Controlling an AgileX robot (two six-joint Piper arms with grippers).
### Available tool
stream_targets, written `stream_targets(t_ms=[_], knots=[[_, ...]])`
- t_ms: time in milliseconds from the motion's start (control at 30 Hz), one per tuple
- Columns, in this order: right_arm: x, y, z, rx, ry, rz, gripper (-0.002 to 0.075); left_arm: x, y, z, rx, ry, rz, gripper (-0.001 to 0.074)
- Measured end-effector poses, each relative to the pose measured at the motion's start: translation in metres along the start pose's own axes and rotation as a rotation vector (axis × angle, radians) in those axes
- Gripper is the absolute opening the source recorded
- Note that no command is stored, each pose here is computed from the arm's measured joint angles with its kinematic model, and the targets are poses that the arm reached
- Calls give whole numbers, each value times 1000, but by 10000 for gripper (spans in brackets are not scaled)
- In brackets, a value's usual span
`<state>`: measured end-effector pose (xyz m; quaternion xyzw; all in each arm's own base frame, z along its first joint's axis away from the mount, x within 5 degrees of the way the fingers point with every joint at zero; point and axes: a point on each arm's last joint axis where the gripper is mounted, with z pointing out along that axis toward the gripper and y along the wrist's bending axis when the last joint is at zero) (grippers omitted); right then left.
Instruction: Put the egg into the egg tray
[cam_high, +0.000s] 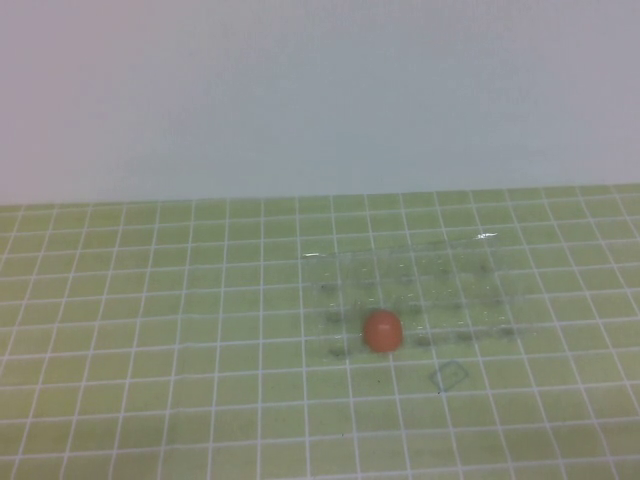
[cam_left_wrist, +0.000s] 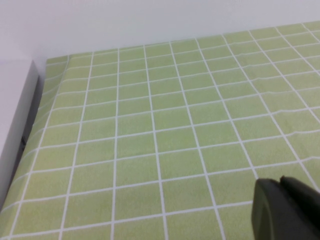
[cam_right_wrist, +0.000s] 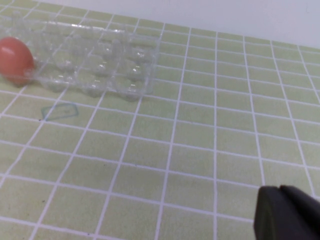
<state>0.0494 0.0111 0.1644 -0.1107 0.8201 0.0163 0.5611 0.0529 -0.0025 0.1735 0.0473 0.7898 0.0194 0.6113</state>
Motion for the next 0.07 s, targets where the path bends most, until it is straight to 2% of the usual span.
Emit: stream_targets(t_ms=[67], knots=[[0, 0, 0, 0, 0, 0, -2, 0, 0, 0, 0, 0, 0, 0]])
